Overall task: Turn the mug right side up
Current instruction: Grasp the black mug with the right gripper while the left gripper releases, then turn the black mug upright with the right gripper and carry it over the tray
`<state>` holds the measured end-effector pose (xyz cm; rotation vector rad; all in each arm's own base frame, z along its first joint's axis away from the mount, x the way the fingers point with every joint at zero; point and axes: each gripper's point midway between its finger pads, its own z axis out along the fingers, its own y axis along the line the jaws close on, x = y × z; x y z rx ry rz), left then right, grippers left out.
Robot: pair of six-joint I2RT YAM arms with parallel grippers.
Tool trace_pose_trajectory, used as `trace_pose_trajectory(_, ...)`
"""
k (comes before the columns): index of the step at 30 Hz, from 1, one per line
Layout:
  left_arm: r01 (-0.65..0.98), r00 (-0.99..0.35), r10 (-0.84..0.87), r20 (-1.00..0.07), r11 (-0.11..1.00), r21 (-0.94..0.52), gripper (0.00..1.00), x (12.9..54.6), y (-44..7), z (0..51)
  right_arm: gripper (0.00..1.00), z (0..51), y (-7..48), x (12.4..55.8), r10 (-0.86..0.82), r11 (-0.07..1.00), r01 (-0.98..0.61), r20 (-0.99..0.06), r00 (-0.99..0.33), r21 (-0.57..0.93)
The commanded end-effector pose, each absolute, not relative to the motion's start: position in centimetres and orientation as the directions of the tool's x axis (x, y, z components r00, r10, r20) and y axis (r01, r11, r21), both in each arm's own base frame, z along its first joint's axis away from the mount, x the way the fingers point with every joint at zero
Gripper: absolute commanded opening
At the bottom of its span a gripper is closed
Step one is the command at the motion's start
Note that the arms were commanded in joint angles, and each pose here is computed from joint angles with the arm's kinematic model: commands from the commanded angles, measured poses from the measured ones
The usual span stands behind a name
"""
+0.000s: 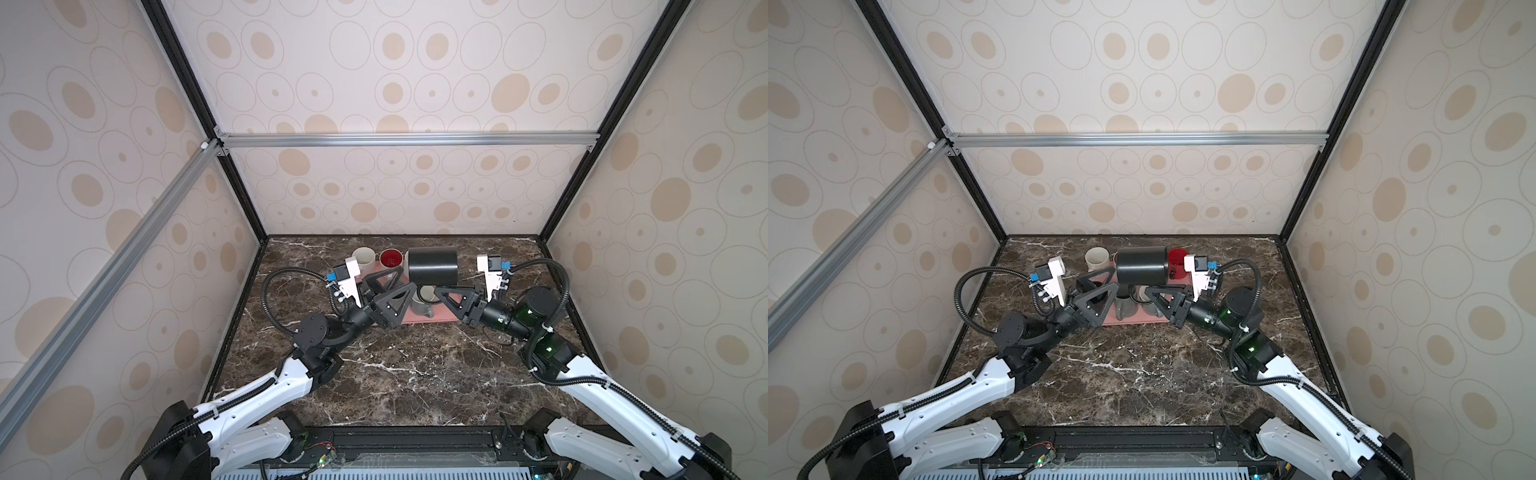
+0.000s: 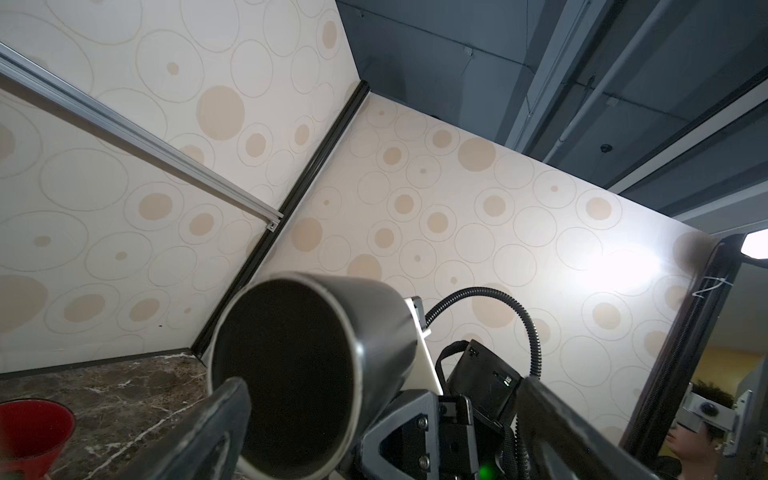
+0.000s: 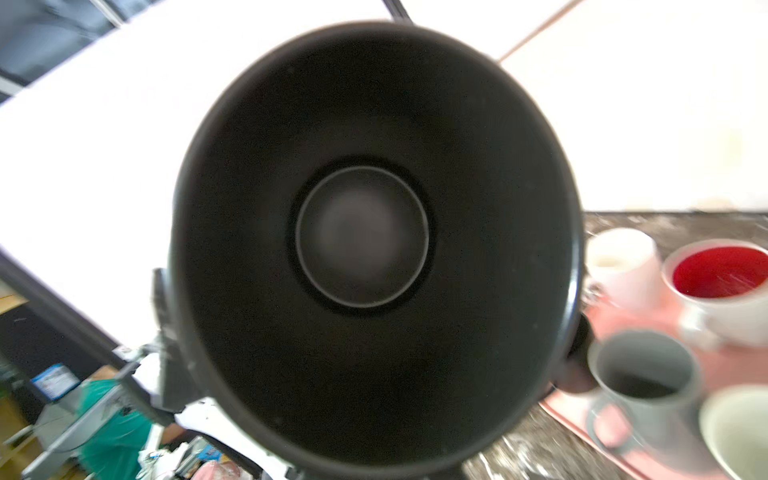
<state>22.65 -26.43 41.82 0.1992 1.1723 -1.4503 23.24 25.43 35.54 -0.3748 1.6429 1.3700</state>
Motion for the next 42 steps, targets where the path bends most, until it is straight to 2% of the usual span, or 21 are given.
trace_pose_trajectory(1,0.773,-0.224,-0.644,-0.732,0.340,-0.536,0.99,23.9,-24.9,40.7,0.00,33.7,23.7,24.1,0.261,0.493,-0.664,-0.823,-0.504,0.562)
trace_pose_trajectory(5,0.717,-0.191,-0.630,-0.753,0.434,-0.545,0.99,24.3,-23.3,39.1,0.00,29.4,21.7,24.8,0.150,0.672,-0.541,-0.808,-0.570,0.506)
trace_pose_trajectory(9,0.666,-0.180,-0.609,-0.773,0.502,-0.551,0.99,24.6,-22.2,37.6,0.00,26.0,18.8,25.4,0.052,0.824,-0.413,-0.777,-0.627,0.388)
trace_pose_trajectory(15,0.616,-0.173,-0.608,-0.775,0.547,-0.567,0.99,24.5,-20.8,35.8,0.00,21.6,14.0,27.0,-0.056,0.969,-0.209,-0.711,-0.701,0.130)
trace_pose_trajectory(19,0.589,-0.185,-0.600,-0.778,0.566,-0.576,0.99,24.7,-20.5,34.8,0.00,18.7,13.2,29.1,-0.130,0.987,-0.159,-0.654,-0.745,-0.014)
trace_pose_trajectory(23,0.582,-0.193,-0.595,-0.781,0.571,-0.579,0.99,24.7,-20.4,34.5,0.00,17.0,14.1,31.8,-0.182,0.982,-0.170,-0.616,-0.767,-0.079)
trace_pose_trajectory(32,0.569,-0.190,-0.598,-0.779,0.579,-0.584,0.99,24.2,-19.5,34.4,0.00,14.6,15.9,36.2,-0.242,0.970,-0.210,-0.554,-0.796,-0.121)
trace_pose_trajectory(42,0.563,-0.182,-0.594,-0.783,0.590,-0.578,0.99,24.0,-19.1,34.5,0.00,11.5,16.4,37.9,-0.269,0.963,-0.221,-0.510,-0.817,-0.155)
